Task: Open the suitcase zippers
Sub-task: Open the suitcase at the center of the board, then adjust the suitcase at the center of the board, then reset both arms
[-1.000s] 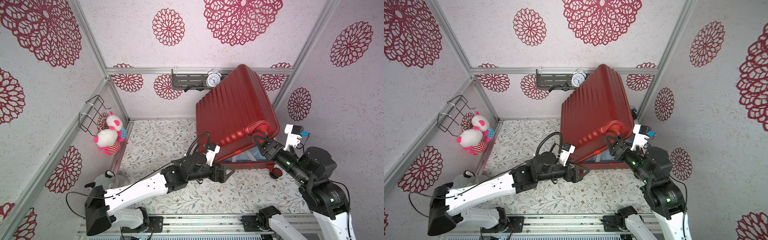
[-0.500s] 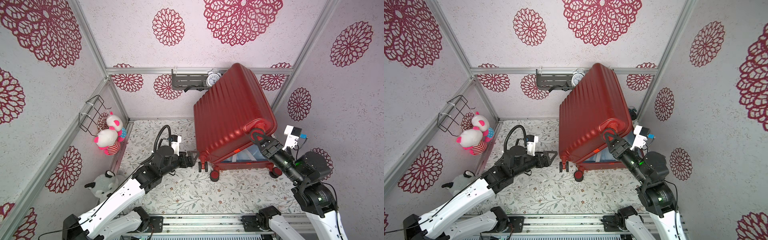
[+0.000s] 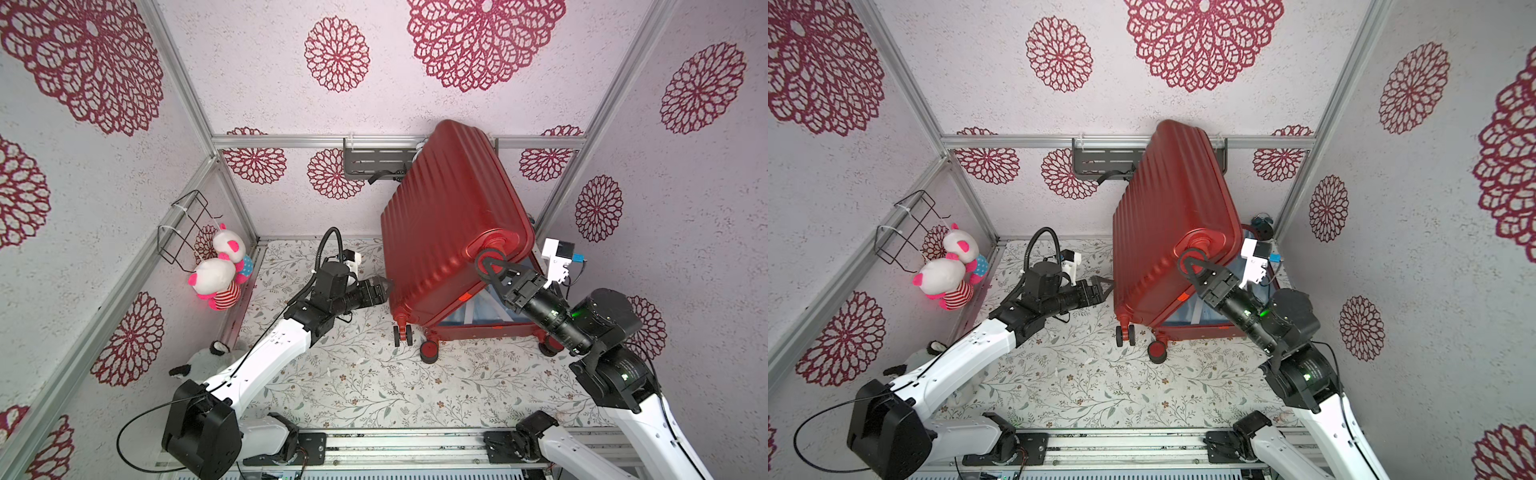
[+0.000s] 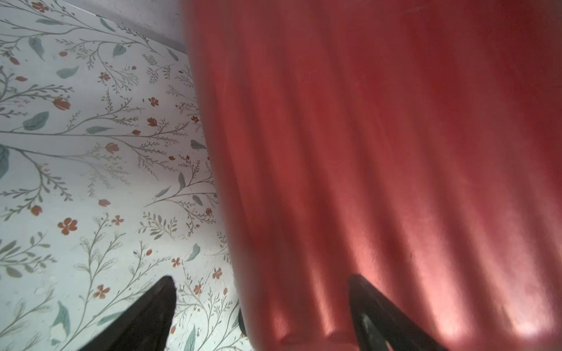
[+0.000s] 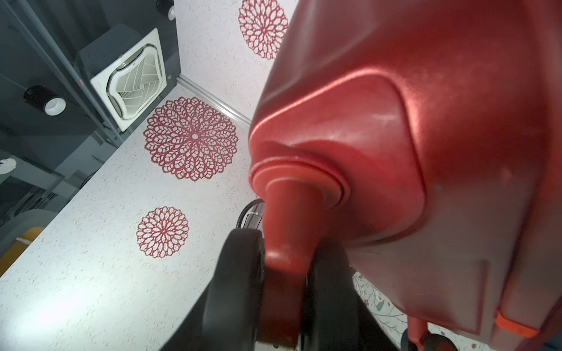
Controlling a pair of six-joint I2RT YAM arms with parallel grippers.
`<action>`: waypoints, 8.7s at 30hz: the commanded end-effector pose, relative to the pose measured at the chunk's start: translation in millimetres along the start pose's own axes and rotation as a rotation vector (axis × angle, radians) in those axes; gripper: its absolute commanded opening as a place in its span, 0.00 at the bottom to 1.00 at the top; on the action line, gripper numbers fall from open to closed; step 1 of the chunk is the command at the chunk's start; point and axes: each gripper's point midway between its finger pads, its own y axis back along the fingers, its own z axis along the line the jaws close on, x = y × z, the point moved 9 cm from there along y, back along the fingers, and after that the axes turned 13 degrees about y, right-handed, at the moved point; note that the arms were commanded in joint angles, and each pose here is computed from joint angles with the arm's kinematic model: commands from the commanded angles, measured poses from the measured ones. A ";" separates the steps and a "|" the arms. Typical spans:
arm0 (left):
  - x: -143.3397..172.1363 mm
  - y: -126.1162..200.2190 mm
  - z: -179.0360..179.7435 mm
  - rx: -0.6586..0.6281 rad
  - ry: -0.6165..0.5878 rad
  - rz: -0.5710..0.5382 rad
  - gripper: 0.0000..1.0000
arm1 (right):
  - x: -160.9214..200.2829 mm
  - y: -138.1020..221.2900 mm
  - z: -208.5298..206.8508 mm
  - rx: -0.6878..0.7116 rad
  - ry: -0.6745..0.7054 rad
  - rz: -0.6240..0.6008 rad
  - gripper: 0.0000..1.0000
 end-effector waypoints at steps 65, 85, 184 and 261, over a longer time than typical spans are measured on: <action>48.4 309.0 -0.8 -0.155 -0.034 -0.599 0.93 | 426.6 -234.5 35.9 -0.063 0.608 0.686 0.37; 45.9 264.8 16.9 -0.182 0.001 -0.497 0.94 | 336.4 -150.2 12.8 -0.083 0.694 0.731 0.95; 35.7 90.0 99.7 -0.269 0.150 -0.176 0.93 | 182.4 -31.2 -158.8 0.557 0.601 0.729 0.75; -64.0 73.2 256.1 -0.723 -0.341 -0.744 0.98 | 90.1 20.7 -363.1 1.050 0.924 -0.003 0.99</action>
